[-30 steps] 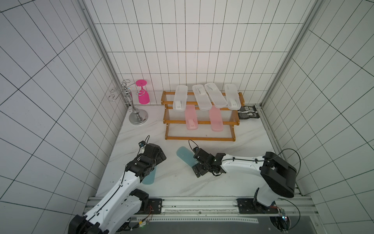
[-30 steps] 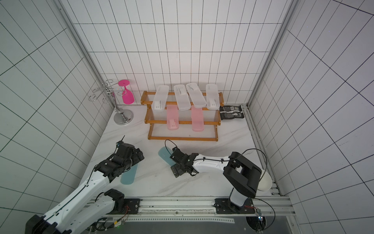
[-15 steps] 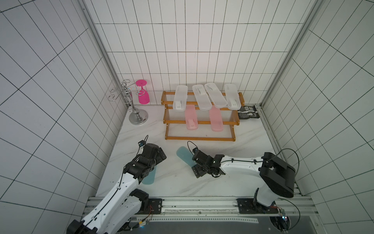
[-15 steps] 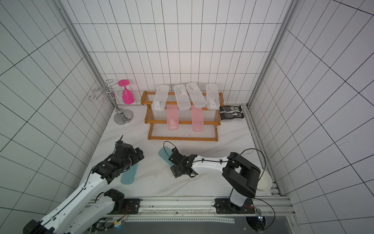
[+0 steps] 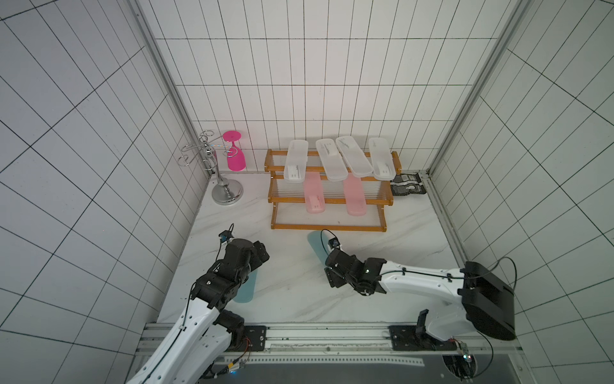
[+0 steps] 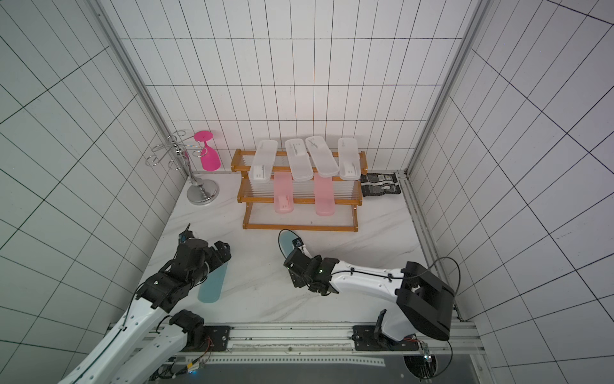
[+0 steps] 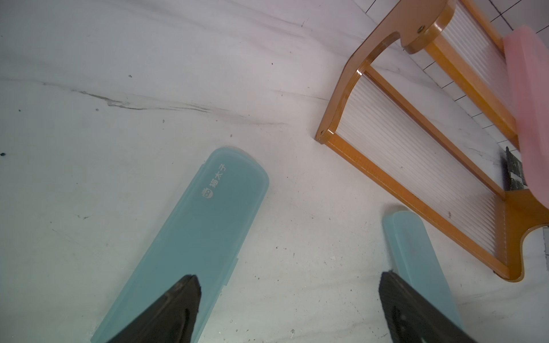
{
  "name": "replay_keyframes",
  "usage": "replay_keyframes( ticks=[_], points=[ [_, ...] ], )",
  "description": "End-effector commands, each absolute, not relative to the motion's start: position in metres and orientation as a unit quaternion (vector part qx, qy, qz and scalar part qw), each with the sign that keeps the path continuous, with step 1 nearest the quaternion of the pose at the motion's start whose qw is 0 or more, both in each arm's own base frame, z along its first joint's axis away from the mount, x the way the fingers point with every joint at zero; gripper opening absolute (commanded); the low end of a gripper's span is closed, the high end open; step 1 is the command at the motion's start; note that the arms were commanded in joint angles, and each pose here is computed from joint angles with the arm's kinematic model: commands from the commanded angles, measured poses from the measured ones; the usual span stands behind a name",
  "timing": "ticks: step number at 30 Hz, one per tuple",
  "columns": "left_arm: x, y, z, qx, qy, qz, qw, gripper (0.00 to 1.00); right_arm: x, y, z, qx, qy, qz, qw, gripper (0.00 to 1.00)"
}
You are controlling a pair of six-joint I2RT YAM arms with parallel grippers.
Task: Place the pencil cases on the shelf according to color
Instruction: Pick up the pencil case from the center of the board.
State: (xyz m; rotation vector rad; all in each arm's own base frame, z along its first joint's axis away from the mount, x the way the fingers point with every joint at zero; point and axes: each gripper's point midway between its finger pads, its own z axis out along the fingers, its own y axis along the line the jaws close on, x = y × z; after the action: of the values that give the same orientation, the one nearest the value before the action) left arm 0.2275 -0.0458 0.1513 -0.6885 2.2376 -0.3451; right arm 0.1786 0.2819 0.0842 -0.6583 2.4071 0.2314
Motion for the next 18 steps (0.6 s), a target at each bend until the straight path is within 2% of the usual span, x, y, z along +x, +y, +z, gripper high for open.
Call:
replay_keyframes(
  ticks=[1, 9, 18],
  points=[
    [0.227, -0.039, 0.159, -0.280, 0.867, -0.127, 0.392, 0.98, 0.182, 0.247, 0.098, -0.199, 0.914, 0.060, 0.349, 0.55],
    [0.230, -0.037, 0.149, -0.294, 0.865, -0.121, 0.388, 0.98, 0.182, 0.201, 0.126, -0.158, 0.909, 0.049, 0.383, 0.55],
    [0.231, -0.026, 0.138, -0.309, 0.866, -0.084, 0.383, 0.98, 0.205, 0.187, 0.121, -0.116, 0.912, 0.048, 0.391, 0.54]
  ],
)
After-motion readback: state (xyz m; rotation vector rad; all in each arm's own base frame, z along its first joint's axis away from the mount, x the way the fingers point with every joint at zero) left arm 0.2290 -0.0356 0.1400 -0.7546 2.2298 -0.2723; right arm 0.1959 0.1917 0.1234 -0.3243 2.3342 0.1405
